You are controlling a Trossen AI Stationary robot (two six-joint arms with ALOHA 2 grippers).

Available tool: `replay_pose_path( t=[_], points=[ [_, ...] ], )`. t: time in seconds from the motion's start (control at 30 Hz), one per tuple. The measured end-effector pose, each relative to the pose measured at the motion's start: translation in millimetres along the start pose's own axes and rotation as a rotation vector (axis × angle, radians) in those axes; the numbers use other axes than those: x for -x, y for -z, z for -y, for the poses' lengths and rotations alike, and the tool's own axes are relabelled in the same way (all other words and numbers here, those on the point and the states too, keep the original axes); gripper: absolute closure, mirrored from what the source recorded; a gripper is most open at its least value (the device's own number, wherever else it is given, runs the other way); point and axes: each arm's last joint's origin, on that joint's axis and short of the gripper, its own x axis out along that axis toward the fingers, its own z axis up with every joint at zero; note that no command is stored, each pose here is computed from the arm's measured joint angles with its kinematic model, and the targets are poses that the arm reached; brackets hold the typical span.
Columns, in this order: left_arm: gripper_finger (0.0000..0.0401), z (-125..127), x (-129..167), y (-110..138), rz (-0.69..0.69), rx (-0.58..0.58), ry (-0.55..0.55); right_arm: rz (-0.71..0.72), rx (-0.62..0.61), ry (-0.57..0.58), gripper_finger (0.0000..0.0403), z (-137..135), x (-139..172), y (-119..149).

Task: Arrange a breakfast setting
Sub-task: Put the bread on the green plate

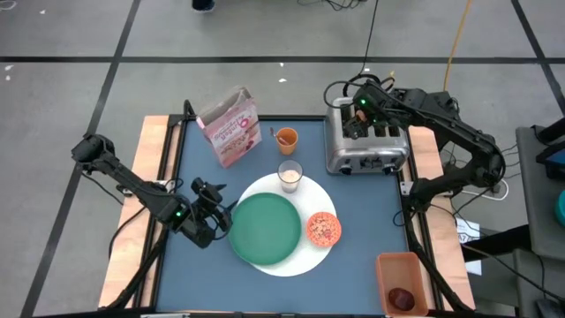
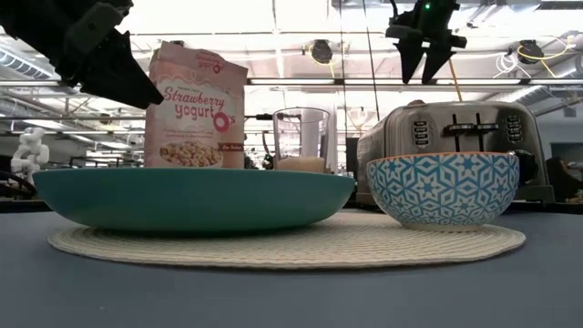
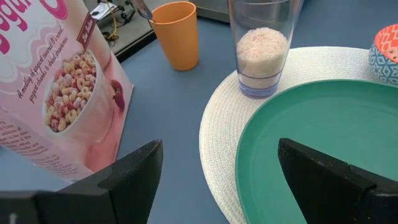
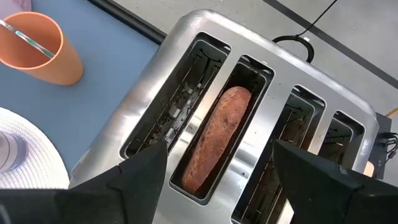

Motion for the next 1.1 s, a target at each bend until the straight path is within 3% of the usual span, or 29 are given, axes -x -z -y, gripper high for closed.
replay_pose_path(
  t=[0.7,1.1],
  points=[
    [0.0080,0.1,0.0,0.0,0.000,0.001,0.000,0.022,-0.024,0.071,0.0119,0.4,-2.8,-2.0],
    [0.0080,0.1,0.0,0.0,0.000,0.001,0.001,-0.054,-0.007,0.105,0.0119,-12.7,-28.4,-9.1]
  ],
)
